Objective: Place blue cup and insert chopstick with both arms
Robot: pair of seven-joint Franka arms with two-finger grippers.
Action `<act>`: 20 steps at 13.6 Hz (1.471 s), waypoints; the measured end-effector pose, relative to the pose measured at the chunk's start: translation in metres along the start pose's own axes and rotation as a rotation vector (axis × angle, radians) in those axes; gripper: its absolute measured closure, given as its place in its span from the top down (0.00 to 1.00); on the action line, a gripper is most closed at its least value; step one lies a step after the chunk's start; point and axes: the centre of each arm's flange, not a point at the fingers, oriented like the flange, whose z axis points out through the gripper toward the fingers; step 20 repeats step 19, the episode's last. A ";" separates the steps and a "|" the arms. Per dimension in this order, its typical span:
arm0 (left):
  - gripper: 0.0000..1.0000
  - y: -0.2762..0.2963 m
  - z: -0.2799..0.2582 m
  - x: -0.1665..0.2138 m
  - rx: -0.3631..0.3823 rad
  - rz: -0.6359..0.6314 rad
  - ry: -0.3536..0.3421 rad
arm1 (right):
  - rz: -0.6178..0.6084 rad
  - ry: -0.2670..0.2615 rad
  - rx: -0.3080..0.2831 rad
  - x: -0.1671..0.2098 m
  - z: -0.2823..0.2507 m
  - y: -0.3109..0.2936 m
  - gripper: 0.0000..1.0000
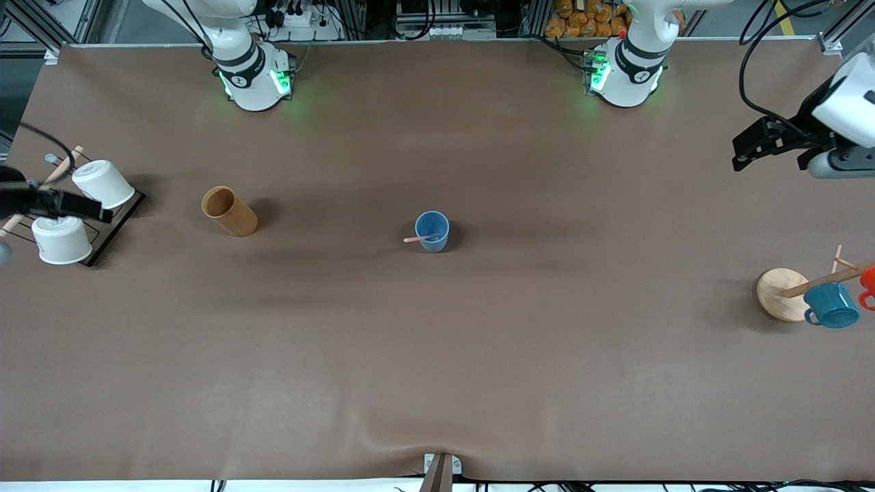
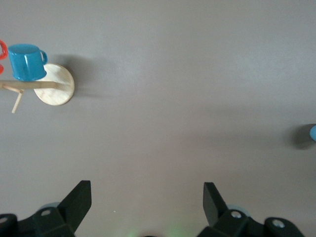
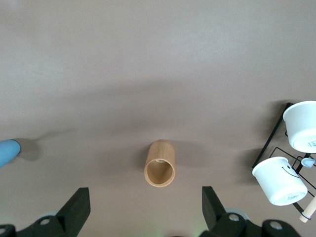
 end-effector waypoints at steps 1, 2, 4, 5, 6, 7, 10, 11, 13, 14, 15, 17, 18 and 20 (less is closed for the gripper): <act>1.00 -0.004 -0.001 -0.001 -0.004 -0.008 0.000 | -0.002 0.029 -0.001 -0.014 -0.002 -0.002 1.00; 1.00 -0.006 -0.002 -0.003 -0.005 -0.010 0.002 | -0.005 0.051 -0.003 -0.028 -0.001 -0.004 1.00; 1.00 -0.003 -0.004 -0.005 -0.005 -0.004 0.005 | -0.020 0.063 -0.009 -0.049 0.002 -0.012 1.00; 1.00 -0.001 -0.005 -0.005 -0.005 0.000 0.006 | -0.028 0.068 -0.014 -0.055 0.002 -0.017 1.00; 1.00 0.001 -0.005 -0.005 -0.005 0.004 0.007 | -0.029 0.072 -0.017 -0.057 0.002 -0.017 1.00; 1.00 0.004 -0.005 -0.006 -0.005 0.008 0.007 | -0.028 0.081 -0.020 -0.056 0.000 -0.016 1.00; 1.00 0.004 -0.004 -0.006 -0.005 0.008 0.006 | -0.040 0.082 -0.029 -0.050 -0.013 -0.019 1.00; 1.00 0.003 -0.004 -0.005 -0.005 0.006 0.006 | -0.049 0.084 -0.042 -0.046 -0.017 -0.023 1.00; 1.00 0.003 -0.005 -0.005 -0.005 0.006 0.009 | -0.061 0.090 -0.060 -0.041 -0.021 -0.028 1.00; 1.00 0.003 -0.005 -0.005 -0.005 0.007 0.010 | -0.065 0.094 -0.062 -0.040 -0.023 -0.030 1.00; 1.00 0.003 -0.006 -0.005 -0.005 0.007 0.011 | -0.070 0.095 -0.062 -0.040 -0.025 -0.033 1.00; 1.00 0.002 -0.007 -0.004 -0.006 0.005 0.015 | -0.079 0.092 -0.064 -0.042 -0.027 -0.038 1.00; 1.00 0.002 -0.009 -0.004 -0.006 0.005 0.019 | -0.081 0.092 -0.064 -0.042 -0.027 -0.039 1.00; 1.00 0.002 -0.010 -0.004 -0.007 0.005 0.021 | -0.081 0.092 -0.064 -0.043 -0.028 -0.040 1.00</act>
